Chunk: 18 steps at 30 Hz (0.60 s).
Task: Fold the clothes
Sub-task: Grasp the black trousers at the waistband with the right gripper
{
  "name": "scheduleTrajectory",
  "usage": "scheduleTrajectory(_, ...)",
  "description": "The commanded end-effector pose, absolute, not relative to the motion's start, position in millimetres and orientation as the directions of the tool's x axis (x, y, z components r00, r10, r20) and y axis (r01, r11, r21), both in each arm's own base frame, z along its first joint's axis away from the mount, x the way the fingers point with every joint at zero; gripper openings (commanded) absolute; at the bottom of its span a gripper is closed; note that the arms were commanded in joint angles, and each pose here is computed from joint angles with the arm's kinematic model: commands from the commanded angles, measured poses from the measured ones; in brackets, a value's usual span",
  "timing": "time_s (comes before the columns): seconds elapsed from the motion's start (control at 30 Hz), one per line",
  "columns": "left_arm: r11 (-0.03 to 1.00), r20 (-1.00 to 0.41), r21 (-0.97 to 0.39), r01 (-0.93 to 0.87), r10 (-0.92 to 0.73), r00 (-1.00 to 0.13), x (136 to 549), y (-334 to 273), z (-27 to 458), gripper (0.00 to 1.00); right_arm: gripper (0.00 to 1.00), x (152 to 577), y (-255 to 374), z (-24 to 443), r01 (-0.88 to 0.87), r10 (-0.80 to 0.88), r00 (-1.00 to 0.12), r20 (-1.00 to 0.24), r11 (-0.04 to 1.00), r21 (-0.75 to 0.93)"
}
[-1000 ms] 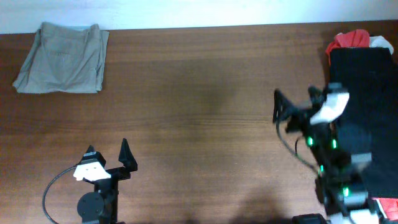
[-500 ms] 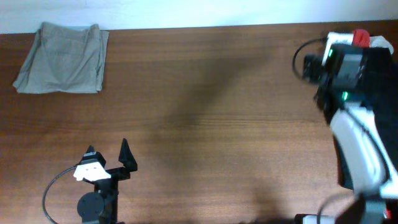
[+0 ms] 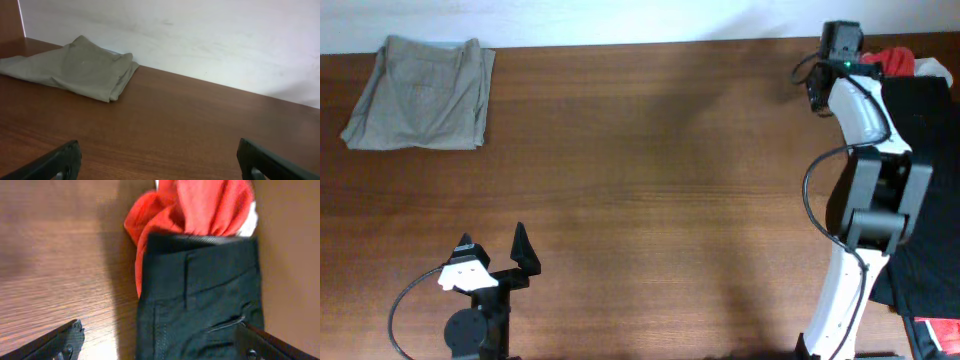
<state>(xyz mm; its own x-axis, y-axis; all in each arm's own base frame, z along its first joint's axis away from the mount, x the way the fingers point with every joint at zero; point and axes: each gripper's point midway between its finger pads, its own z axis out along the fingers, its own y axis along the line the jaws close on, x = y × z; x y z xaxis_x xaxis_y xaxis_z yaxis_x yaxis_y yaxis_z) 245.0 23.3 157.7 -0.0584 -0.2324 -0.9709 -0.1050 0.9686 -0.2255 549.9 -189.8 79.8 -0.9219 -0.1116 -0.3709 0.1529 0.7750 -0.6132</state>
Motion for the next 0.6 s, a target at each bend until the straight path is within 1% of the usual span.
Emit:
scheduleTrajectory(0.0, 0.972, -0.974, -0.210, -0.109, -0.217, -0.059, 245, 24, 156, 0.99, 0.99, 544, -222, 77, 0.205, -0.063, -0.928, -0.366, 0.736, -0.645)
scheduleTrajectory(0.03, 0.972, -0.974, -0.210, -0.108, -0.217, -0.059, 245, 24, 156, 0.99, 0.99, 543, -226, 73, 0.208, -0.055, -0.929, -0.365, 0.738, -0.641)
scheduleTrajectory(0.1, 0.972, -0.974, -0.210, -0.109, -0.217, -0.059, 245, 24, 156, 0.99, 0.91, 538, -236, 68, 0.215, -0.036, -0.933, -0.358, 0.741, -0.636)
scheduleTrajectory(0.2, 0.972, -0.974, -0.210, -0.109, -0.217, -0.059, 245, 24, 156, 0.99, 0.90, 534, -244, 57, 0.211, -0.021, -0.936, -0.352, 0.766, -0.607)
scheduleTrajectory(0.33, 0.972, -0.974, -0.210, -0.109, -0.217, -0.059, 245, 24, 156, 0.99, 0.90, 541, -233, 48, 0.184, -0.036, -0.929, -0.369, 0.819, -0.544)
scheduleTrajectory(0.43, 0.972, -0.974, -0.210, -0.109, -0.217, -0.059, 245, 24, 156, 0.99, 0.90, 543, -229, 47, 0.178, -0.041, -0.925, -0.377, 0.830, -0.528)
scheduleTrajectory(0.5, 0.972, -0.974, -0.210, -0.109, -0.217, -0.059, 245, 24, 156, 0.99, 0.95, 546, -225, 45, 0.173, -0.043, -0.921, -0.388, 0.846, -0.504)
scheduleTrajectory(0.57, 0.972, -0.974, -0.210, -0.109, -0.217, -0.059, 245, 24, 156, 0.99, 0.96, 548, -224, 45, 0.191, -0.027, -0.914, -0.405, 0.853, -0.486)
